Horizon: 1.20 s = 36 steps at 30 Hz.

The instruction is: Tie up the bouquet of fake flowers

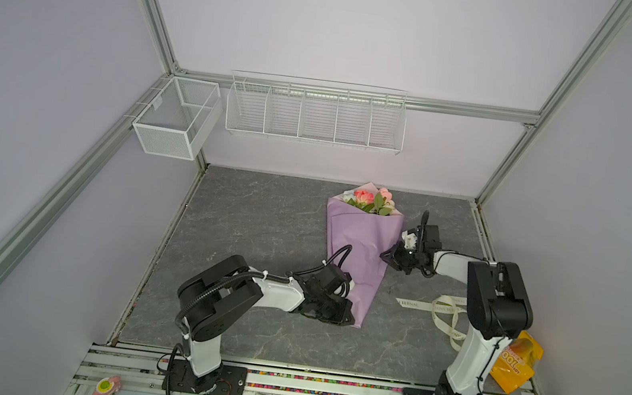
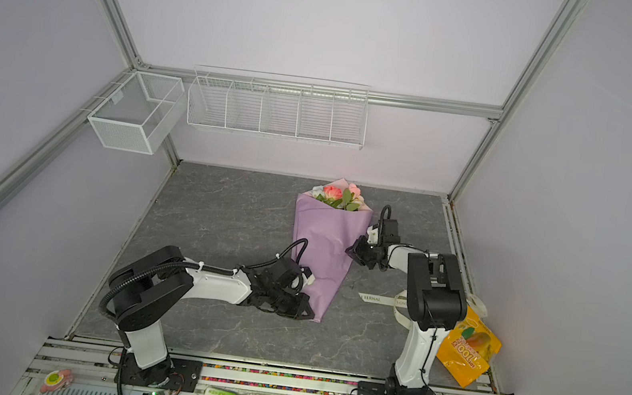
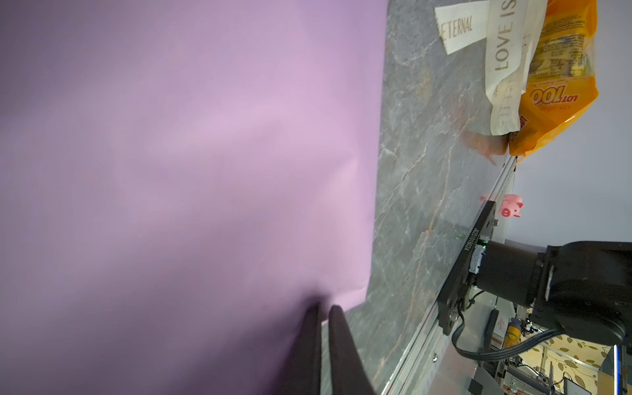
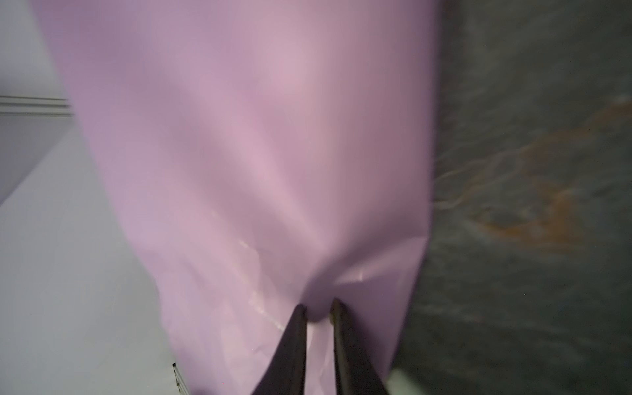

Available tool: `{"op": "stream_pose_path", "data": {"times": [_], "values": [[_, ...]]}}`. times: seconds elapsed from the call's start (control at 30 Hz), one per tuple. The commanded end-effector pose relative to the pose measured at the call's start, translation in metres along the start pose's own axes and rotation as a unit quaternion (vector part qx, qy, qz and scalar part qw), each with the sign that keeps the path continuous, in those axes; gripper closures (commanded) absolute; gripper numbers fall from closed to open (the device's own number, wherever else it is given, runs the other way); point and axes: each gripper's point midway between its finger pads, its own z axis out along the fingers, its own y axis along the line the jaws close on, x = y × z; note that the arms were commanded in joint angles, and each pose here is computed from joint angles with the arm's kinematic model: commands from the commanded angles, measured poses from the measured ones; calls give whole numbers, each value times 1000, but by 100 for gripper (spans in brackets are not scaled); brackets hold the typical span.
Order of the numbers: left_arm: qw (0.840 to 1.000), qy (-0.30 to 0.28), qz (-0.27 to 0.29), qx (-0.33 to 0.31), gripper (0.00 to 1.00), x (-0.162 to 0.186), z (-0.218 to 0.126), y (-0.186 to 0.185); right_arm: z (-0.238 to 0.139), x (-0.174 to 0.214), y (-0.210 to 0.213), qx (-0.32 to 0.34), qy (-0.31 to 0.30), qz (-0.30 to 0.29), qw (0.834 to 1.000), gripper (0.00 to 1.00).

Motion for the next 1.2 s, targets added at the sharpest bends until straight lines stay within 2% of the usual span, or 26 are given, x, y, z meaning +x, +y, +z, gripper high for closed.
{"op": "stream_pose_path", "data": {"times": [0.0,0.33,0.67,0.9,1.03,1.17], "values": [[997,25,-27,-62,91,22,7,42,7,-9,-2,-5,14,-17,1000,76],[997,33,-30,-61,92,28,11,49,-13,-63,7,-21,-17,-41,999,73],[997,32,-31,-57,93,28,9,48,5,-118,-21,-30,-30,13,999,72],[998,25,-36,-50,95,32,4,48,13,-145,-37,15,-42,29,999,73],[998,21,-36,-46,95,32,3,46,3,-154,-14,-9,-45,12,999,73],[999,18,-34,-39,95,29,3,42,-38,-154,25,-35,-78,-20,996,74]]}}
